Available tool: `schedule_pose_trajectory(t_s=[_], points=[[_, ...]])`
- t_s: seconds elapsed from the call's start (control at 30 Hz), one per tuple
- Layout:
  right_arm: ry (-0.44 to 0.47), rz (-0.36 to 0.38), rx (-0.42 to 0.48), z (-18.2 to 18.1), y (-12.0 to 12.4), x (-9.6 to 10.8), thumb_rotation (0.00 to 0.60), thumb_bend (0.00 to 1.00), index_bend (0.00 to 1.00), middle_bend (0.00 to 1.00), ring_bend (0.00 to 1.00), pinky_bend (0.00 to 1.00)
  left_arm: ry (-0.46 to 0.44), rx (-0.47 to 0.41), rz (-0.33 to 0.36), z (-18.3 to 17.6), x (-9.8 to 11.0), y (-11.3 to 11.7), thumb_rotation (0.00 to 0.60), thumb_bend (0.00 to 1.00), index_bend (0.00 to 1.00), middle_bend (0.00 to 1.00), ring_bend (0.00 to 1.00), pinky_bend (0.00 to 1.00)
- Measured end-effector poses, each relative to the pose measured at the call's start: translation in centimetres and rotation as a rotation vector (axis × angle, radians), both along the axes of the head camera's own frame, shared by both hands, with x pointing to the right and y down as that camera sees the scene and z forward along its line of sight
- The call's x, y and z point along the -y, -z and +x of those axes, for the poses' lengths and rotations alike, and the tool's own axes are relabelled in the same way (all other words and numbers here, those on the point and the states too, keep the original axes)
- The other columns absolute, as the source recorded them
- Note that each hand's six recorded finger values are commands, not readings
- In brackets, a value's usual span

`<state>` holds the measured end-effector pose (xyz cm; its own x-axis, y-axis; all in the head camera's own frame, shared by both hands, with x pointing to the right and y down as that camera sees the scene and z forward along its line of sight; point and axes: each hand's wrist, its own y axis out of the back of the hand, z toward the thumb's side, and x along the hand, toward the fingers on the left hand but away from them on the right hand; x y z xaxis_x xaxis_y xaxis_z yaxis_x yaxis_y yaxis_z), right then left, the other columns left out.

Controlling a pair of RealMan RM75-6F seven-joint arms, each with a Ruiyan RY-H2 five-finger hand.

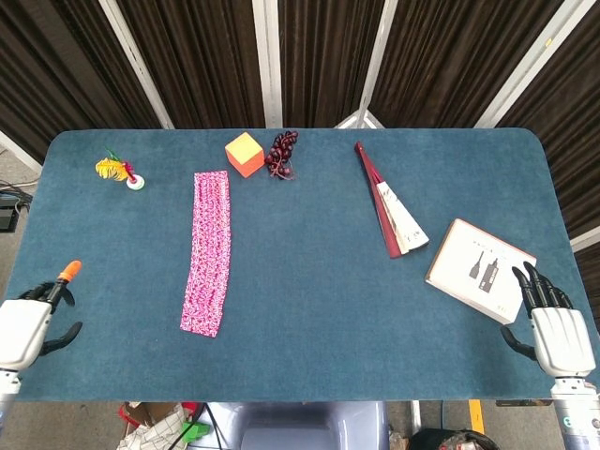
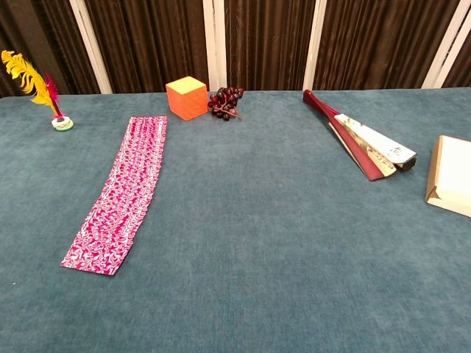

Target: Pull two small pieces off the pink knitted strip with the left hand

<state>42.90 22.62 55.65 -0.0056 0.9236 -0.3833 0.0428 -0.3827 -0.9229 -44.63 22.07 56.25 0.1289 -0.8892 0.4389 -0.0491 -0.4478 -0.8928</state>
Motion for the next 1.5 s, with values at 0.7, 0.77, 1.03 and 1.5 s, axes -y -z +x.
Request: schedule_pose_trajectory(t_s=[0.7, 0.77, 1.03, 1.5], points=[[-0.016, -0.001, -0.004, 0.5, -0.1, 0.1, 0.600, 0.27, 0.00, 0.00, 0.14, 0.25, -0.286, 0.003, -0.431, 9.3, -2.4, -8.3, 0.600, 0.96, 0.09, 0.88, 0.76, 0.72], [-0.017, 0.000, -0.006, 0.6, -0.1, 0.1, 0.600, 0.27, 0.00, 0.00, 0.14, 0.25, -0.314, -0.006, -0.456, 10.4, -2.9, -8.7, 0.600, 0.96, 0.09, 0.88, 0.76, 0.72], [-0.022, 0.003, -0.006, 0.7, -0.1, 0.2, 0.600, 0.27, 0.00, 0.00, 0.14, 0.25, -0.383, -0.020, -0.514, 12.7, -4.6, -9.7, 0.600, 0.96, 0.09, 0.88, 0.76, 0.72], [-0.028, 0.014, -0.002, 1.0, 0.3, 0.3, 0.600, 0.27, 0.00, 0.00, 0.14, 0.25, -0.384, 0.012, -0.549, 13.5, -4.9, -10.5, 0.600, 0.97, 0.09, 0.88, 0.77, 0.73]])
